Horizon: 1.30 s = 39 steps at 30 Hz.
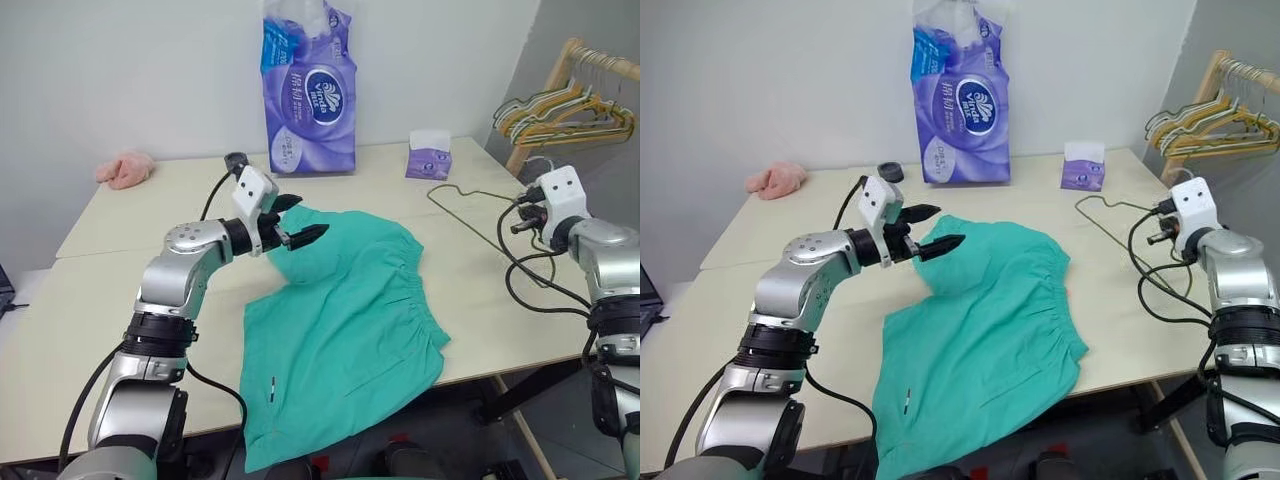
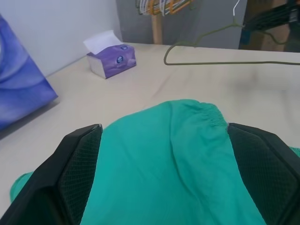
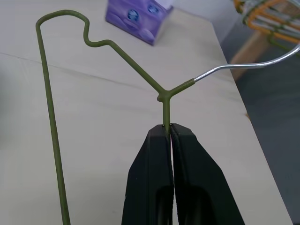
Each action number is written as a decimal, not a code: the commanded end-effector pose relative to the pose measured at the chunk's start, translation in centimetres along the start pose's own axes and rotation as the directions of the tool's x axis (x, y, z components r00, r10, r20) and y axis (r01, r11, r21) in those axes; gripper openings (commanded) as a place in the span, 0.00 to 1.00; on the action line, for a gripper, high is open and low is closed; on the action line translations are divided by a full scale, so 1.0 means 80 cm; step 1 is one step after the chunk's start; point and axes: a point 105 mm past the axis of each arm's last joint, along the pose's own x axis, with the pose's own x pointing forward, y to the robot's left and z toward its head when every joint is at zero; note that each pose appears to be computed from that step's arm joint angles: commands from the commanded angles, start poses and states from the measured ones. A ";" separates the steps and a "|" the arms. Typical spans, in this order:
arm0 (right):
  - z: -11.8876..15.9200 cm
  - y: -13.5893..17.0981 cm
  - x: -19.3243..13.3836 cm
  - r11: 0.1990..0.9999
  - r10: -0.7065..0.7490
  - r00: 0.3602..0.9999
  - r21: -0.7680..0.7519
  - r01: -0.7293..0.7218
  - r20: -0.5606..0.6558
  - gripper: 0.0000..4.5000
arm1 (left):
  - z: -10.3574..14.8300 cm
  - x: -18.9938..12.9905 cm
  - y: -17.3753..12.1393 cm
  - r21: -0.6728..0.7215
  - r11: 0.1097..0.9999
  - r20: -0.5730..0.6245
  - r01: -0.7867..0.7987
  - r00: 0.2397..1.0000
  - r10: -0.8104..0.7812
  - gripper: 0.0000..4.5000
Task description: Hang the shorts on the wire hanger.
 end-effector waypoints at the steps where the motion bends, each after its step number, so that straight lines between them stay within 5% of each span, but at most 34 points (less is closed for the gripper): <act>1: 0.053 0.041 -0.020 0.970 0.167 0.977 -0.198 -0.139 0.135 0.01 | 0.033 -0.024 0.027 -0.029 1.000 0.039 0.000 0.999 0.001 1.00; 12: 0.101 0.145 -0.048 0.784 0.472 0.848 -0.554 -0.280 0.240 0.01 | -0.011 -0.060 -0.029 -0.176 0.902 -0.197 0.393 0.884 -0.424 1.00; 21: 0.132 0.200 -0.074 0.616 0.646 0.713 -0.738 -0.276 0.272 0.01 | -0.034 -0.049 -0.038 -0.102 0.897 -0.270 0.430 0.856 -0.441 1.00; 30: 0.150 0.215 -0.082 0.602 0.685 0.667 -0.744 -0.291 0.293 0.01 | -0.058 -0.059 -0.081 -0.170 0.824 -0.304 0.540 0.767 -0.565 1.00; 36: 0.157 0.220 -0.085 0.611 0.695 0.647 -0.733 -0.299 0.315 0.01 | -0.063 -0.052 -0.080 -0.198 0.838 -0.288 0.508 0.787 -0.545 1.00; 39: 0.158 0.220 -0.086 0.612 0.695 0.646 -0.731 -0.303 0.314 0.00 | -0.061 -0.049 -0.077 -0.224 0.840 -0.260 0.494 0.801 -0.540 0.86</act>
